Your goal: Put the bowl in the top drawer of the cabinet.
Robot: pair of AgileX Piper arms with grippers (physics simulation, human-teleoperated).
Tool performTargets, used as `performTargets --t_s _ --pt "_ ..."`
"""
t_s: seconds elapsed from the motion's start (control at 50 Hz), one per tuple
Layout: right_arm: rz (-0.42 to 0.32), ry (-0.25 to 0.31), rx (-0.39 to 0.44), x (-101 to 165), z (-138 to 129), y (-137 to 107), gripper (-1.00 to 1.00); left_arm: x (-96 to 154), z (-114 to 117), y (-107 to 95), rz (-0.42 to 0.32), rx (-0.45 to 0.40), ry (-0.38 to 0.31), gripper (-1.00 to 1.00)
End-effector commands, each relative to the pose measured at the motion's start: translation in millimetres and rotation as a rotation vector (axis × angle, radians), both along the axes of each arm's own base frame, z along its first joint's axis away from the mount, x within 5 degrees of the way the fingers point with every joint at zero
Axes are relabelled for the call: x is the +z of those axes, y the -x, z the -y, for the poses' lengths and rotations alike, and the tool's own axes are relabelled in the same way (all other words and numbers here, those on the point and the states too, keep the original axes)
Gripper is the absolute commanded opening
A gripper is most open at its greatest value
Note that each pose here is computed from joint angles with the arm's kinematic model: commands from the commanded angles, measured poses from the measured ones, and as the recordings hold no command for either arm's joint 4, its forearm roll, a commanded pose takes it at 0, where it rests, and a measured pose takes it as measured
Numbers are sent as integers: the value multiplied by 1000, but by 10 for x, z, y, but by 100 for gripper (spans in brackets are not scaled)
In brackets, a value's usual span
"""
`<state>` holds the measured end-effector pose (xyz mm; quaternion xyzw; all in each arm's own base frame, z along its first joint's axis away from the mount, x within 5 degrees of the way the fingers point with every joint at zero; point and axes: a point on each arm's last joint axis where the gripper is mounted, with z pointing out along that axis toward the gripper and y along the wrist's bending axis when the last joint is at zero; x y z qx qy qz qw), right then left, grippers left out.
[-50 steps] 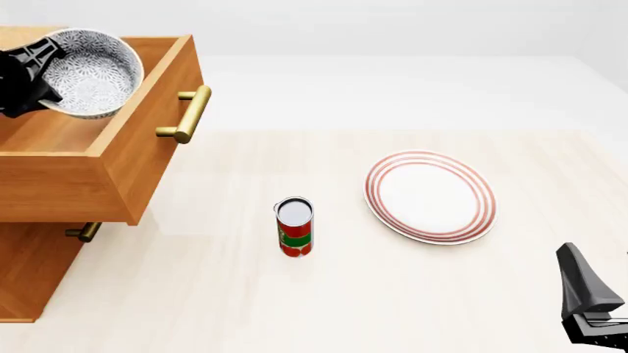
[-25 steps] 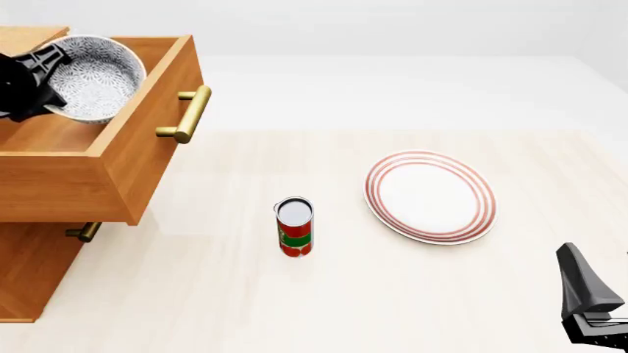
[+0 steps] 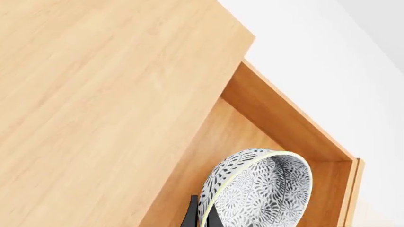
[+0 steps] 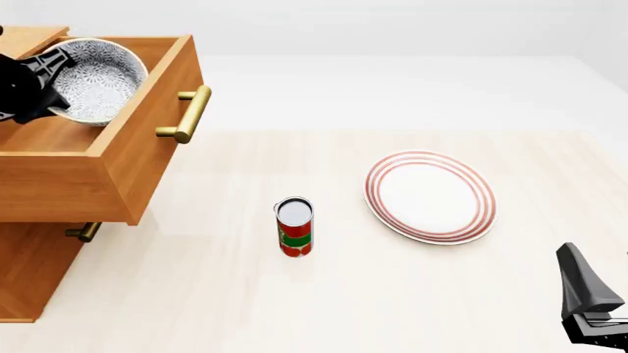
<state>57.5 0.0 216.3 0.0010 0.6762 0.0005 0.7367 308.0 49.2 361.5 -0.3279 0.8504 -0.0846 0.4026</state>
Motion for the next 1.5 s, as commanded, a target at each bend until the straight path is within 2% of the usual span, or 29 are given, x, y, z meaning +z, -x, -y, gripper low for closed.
performTargets --t_s 0.02,0.36,0.38,0.48,0.5,0.74,0.94,1.28,1.44,1.48,1.5 --pt "0 0 0 0 0 0 100 24 14 5 8 -11 -6 -100" --pt "0 0 0 0 0 0 100 97 94 38 30 -39 -13 -100" --pt "0 0 0 0 0 0 100 106 104 39 34 -43 -15 100" --pt "0 0 0 0 0 0 100 182 108 61 58 -50 -27 100" --pt "0 0 0 0 0 0 100 213 183 59 69 -80 -35 100" --pt "0 0 0 0 0 0 100 290 159 111 85 -71 -39 100" --pt "0 0 0 0 0 0 100 495 196 185 130 -80 -44 100" --pt "0 0 0 0 0 0 100 964 373 587 248 -128 -48 100" --pt "0 0 0 0 0 0 100 1056 486 900 304 -152 -17 100" --pt "0 0 0 0 0 0 100 1102 521 1052 326 -162 -4 100" --pt "0 0 0 0 0 0 100 1101 521 1053 326 -162 -4 100"
